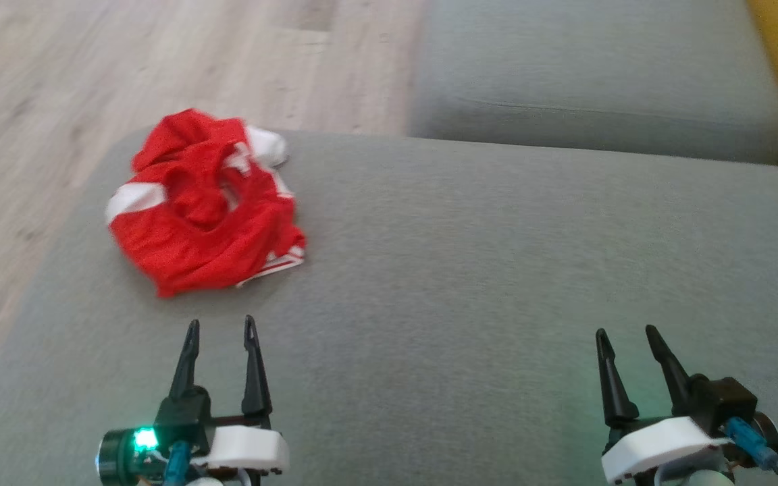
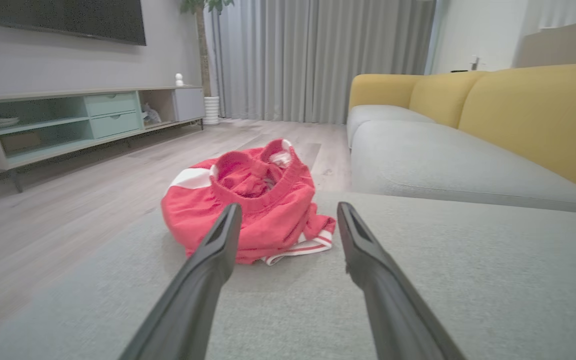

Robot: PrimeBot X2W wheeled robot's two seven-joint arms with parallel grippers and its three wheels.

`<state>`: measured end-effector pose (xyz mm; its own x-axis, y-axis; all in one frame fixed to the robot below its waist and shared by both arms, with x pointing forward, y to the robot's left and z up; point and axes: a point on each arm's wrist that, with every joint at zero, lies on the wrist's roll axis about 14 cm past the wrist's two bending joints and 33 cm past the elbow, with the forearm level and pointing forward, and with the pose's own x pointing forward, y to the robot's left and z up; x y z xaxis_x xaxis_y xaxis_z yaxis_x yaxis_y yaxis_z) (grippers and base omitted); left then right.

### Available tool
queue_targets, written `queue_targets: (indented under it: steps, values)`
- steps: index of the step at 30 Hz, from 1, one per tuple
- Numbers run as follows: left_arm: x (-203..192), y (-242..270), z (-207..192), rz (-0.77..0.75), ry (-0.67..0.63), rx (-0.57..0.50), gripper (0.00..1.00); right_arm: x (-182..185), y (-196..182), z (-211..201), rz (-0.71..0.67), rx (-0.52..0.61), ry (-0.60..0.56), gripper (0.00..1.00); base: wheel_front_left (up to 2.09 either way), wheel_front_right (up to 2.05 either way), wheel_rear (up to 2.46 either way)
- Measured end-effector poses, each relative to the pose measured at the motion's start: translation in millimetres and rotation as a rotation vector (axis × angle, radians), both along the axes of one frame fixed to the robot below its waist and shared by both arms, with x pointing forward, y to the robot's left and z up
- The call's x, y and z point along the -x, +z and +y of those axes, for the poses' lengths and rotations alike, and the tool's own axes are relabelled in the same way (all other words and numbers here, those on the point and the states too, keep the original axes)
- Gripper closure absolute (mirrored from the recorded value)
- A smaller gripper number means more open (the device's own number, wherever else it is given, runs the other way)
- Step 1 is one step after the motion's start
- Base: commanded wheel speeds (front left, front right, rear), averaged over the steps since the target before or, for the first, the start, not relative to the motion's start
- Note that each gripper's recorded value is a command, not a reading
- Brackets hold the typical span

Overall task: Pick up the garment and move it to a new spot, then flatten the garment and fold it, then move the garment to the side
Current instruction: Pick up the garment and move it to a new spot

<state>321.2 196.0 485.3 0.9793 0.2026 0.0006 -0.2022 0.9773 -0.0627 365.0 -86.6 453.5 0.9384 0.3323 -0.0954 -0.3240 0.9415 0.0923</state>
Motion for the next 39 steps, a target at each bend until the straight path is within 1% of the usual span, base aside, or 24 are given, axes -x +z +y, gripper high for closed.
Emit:
queue_targets:
  steps: [5,11,17,20,22,27,29,31,33,37,39]
  values:
    - [16,-3,31,0.009,0.105,0.003,0.0,-6,-3,32,0.01,0.003,0.095,0.0,0.0,0.0,0.0]
    - [31,-4,54,0.015,0.19,0.001,0.0,-11,-9,61,0.024,0.011,0.183,0.0,0.0,0.0,0.0]
    - [37,-3,68,0.021,0.243,-0.011,0.0,-18,-14,75,0.035,0.014,0.222,0.0,0.0,0.0,0.0]
    - [29,13,79,-0.017,0.264,-0.046,0.0,-22,-20,77,0.041,0.022,0.23,0.0,0.0,0.0,0.0]
    - [11,36,86,-0.076,0.247,-0.087,0.0,-30,-24,78,0.039,0.042,0.233,0.0,0.0,0.0,0.0]
    - [-62,115,97,-0.267,0.157,-0.225,0.0,-63,-33,85,0.012,0.074,0.239,0.0,0.0,0.0,0.0]
    - [-89,130,101,-0.291,0.116,-0.271,0.0,-73,-42,82,0.015,0.096,0.233,0.0,0.0,0.0,0.0]
    - [-116,127,104,-0.262,0.076,-0.311,0.0,-80,-54,78,0.027,0.121,0.23,0.0,0.0,0.0,0.0]
    - [-143,113,108,-0.204,0.049,-0.343,0.0,-86,-66,74,0.038,0.143,0.224,0.0,0.0,0.0,0.0]
    - [-194,65,116,-0.009,0.007,-0.331,0.0,-107,-76,64,0.01,0.162,0.2,0.0,0.0,0.0,0.0]
    - [-215,40,120,0.101,-0.005,-0.295,0.0,-118,-78,61,-0.012,0.166,0.192,0.0,0.0,0.0,0.0]
